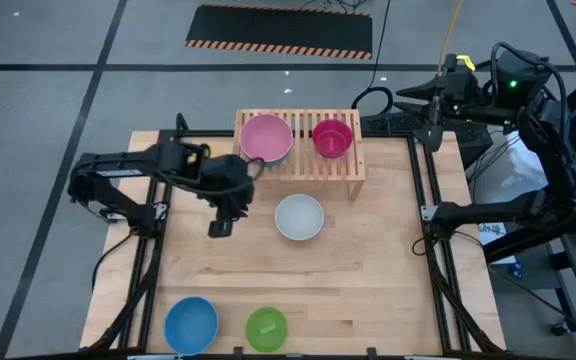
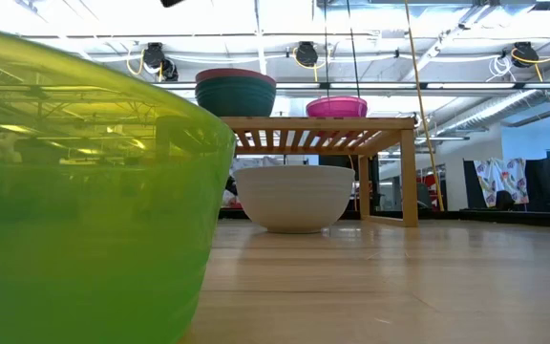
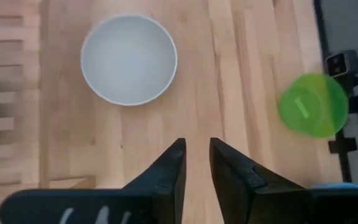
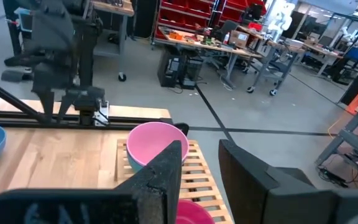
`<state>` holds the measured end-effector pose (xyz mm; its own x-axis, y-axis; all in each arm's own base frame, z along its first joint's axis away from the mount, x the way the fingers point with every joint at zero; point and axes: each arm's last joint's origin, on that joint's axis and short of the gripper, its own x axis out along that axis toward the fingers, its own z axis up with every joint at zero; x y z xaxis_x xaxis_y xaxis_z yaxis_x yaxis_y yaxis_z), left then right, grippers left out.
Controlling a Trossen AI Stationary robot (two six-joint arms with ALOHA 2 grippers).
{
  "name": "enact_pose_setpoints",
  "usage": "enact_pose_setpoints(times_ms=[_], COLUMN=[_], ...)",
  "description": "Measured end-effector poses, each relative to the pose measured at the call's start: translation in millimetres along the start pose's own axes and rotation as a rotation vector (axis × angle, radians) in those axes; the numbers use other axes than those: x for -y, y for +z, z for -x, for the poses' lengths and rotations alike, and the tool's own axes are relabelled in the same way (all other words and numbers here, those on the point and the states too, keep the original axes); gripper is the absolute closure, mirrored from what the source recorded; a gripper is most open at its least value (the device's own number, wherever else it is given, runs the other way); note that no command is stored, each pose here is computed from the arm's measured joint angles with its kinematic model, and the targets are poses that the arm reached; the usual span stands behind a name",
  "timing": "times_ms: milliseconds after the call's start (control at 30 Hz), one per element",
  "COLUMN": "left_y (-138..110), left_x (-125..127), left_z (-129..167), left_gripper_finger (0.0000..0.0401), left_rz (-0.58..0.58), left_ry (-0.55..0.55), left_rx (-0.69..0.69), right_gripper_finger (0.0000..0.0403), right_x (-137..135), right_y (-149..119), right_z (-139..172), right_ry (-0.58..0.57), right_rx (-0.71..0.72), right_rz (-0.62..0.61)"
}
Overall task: Place and stack bowls onto a shelf
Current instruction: Stack the white bowl on top of the pink bowl on the shelf
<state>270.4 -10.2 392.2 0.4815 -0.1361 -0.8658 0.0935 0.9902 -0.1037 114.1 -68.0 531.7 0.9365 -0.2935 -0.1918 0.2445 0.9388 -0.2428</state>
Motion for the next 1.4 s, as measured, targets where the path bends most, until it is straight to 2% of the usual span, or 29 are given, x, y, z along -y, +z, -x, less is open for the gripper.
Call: enact_pose_setpoints(times_ms=[133,300,433,600,800,1167,1400], left_y=[7,15,25,39,40,41,49], left_x=[-2,1,1,-2,-4,-2,-1], left_z=[-22,-54,-80,-111,-142,-177,-194], left_gripper_finger=[0.0312,0.0311,0.0311,0.0311,0.0311,0.0311,0.0311], left_rz=[-0.098,-0.314,-0.387,-0.404,-0.399,-0.394,-0.411], left_ry=[-0.003,-0.029,-0.038,-0.031,-0.045,-0.059,-0.011], left_rx=[-0.061,-0.143,-0.143,-0.104,-0.167,-0.211,-0.153], right_gripper_finger=[0.0300,0.0300,0.0300,0.0300,0.0300,0.0300,0.0300], right_x=[0,0,0,0,0,0,0], right_y=[0,0,0,0,0,0,0], right_z=[0,0,0,0,0,0,0], right_ry=[0.000,0.000,0.000,0.000,0.001,0.002,0.002], right_rx=[0.000,0.000,0.000,0.000,0.000,0.000,0.000], right_rz=[0.001,0.003,0.024,0.025,0.026,0.078,0.079])
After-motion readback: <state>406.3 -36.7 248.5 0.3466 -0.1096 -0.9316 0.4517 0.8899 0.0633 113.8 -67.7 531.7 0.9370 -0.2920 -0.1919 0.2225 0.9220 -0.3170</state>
